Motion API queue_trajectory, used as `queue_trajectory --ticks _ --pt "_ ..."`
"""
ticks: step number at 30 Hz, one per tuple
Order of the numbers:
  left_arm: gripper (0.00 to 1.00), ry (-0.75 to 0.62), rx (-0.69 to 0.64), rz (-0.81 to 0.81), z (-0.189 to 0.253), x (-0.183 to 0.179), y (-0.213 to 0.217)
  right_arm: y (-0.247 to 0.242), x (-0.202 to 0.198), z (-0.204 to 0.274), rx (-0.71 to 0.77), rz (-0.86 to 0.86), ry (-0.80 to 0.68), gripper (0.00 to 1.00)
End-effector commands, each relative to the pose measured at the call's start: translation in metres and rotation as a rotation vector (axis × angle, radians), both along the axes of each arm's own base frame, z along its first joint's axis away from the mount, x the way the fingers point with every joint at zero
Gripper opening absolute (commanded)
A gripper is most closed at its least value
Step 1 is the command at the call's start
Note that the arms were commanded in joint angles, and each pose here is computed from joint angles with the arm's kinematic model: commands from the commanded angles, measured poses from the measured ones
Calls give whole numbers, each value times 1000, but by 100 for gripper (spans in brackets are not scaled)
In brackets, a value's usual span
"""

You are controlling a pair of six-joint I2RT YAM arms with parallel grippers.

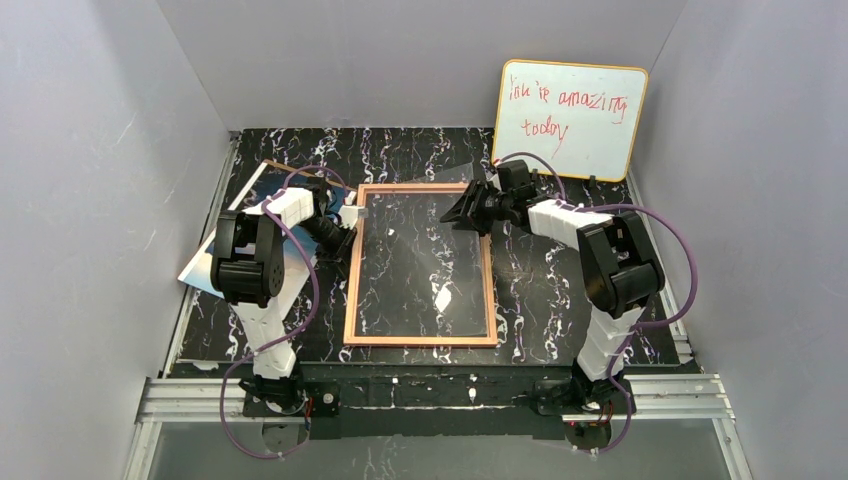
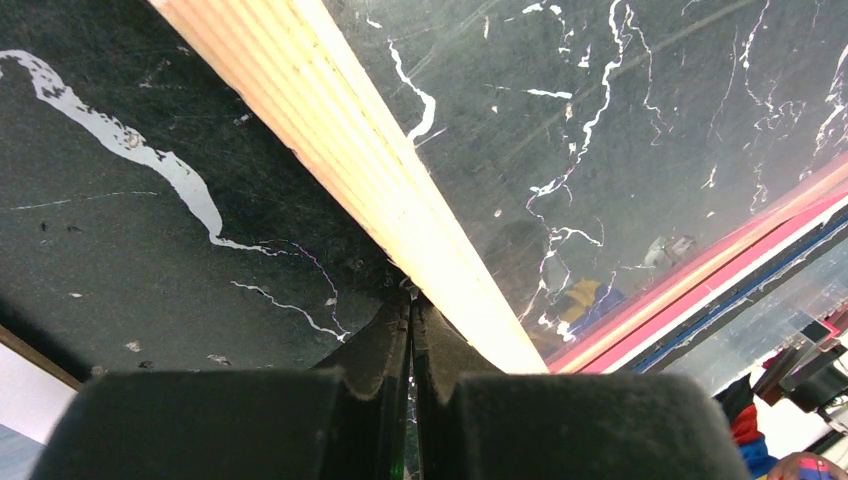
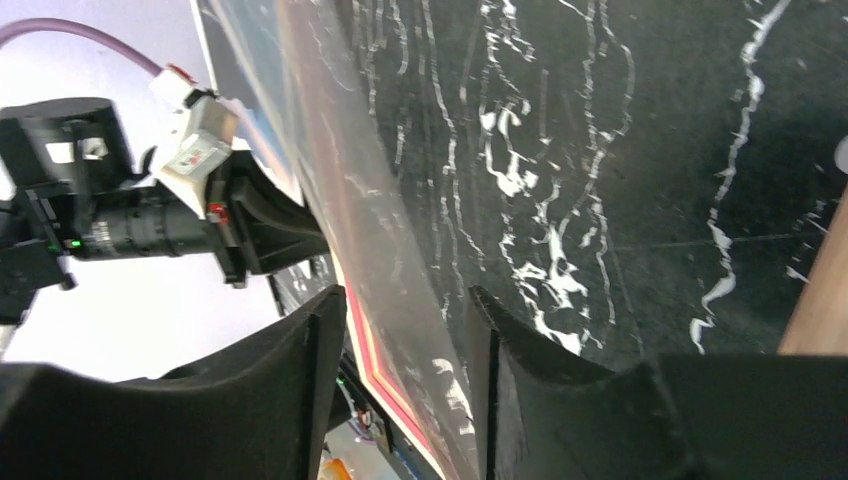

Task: Put the photo into the frame
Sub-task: Place the photo frame item in the photo frame.

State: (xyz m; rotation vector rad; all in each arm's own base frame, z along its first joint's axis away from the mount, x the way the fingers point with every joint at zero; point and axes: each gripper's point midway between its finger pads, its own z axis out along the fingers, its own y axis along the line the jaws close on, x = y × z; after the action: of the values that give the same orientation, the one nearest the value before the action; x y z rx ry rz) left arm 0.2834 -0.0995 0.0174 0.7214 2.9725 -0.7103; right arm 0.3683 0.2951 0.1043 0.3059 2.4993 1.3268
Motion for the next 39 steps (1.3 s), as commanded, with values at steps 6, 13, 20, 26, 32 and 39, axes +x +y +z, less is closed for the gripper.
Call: queue_trajectory --ticks 6,13,20,26,32,39 --pt "0 47 35 -45 -17 -16 2 1 -8 -10 -150 19 12 75" --pt "0 44 35 -47 -16 -16 2 -2 -5 -13 -237 19 23 85" --pt "0 45 36 -50 -18 -17 3 -9 -7 -20 -409 31 9 99" --pt "0 45 36 -47 -17 -17 3 -14 -4 -20 -505 28 -9 99" --pt "0 47 38 -50 -18 -18 4 -20 -3 -21 -549 33 -14 99" --pt "0 46 38 -51 -18 -19 4 -21 -3 -22 -562 42 -19 99"
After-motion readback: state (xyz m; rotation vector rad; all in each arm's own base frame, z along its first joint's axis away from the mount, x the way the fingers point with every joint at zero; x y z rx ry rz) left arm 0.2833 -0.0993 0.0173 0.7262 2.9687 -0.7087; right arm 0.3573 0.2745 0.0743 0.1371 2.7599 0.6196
